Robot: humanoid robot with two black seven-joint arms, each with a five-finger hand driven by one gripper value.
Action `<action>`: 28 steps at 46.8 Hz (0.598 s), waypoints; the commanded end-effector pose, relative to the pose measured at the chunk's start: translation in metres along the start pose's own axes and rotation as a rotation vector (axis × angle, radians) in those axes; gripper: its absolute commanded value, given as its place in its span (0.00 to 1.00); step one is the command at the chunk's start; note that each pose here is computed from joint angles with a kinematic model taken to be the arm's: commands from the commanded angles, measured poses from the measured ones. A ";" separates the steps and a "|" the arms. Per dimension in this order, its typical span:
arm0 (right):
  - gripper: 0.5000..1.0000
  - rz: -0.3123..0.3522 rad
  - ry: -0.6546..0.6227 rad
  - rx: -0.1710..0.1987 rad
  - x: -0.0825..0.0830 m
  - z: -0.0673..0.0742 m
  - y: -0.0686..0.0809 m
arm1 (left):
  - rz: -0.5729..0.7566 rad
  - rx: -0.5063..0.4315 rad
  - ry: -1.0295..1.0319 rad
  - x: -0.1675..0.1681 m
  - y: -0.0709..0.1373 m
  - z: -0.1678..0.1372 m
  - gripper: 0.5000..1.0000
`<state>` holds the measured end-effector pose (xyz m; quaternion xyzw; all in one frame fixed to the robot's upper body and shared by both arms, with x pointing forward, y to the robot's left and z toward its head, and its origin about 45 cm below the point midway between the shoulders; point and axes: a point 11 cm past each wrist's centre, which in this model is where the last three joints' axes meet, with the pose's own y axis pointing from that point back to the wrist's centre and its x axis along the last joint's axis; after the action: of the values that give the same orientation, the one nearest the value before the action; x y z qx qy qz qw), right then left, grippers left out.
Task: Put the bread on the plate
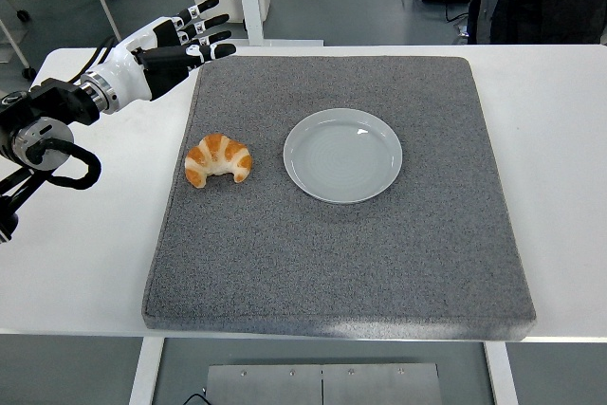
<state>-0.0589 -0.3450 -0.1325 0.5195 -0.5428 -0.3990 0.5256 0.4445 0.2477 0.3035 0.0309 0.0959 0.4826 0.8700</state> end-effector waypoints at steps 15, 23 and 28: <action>1.00 0.000 0.000 -0.001 0.000 0.000 0.000 | -0.022 0.001 -0.255 0.000 0.028 0.006 0.97; 1.00 0.000 0.000 -0.001 0.000 0.000 0.000 | -0.019 0.009 -0.272 0.001 0.031 0.004 0.97; 1.00 0.000 0.000 0.001 0.000 0.000 0.000 | -0.002 0.018 -0.340 0.008 0.035 0.008 0.97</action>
<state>-0.0593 -0.3450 -0.1324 0.5192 -0.5427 -0.3993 0.5257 0.4204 0.2697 0.3140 0.1080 -0.0330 0.4679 0.8765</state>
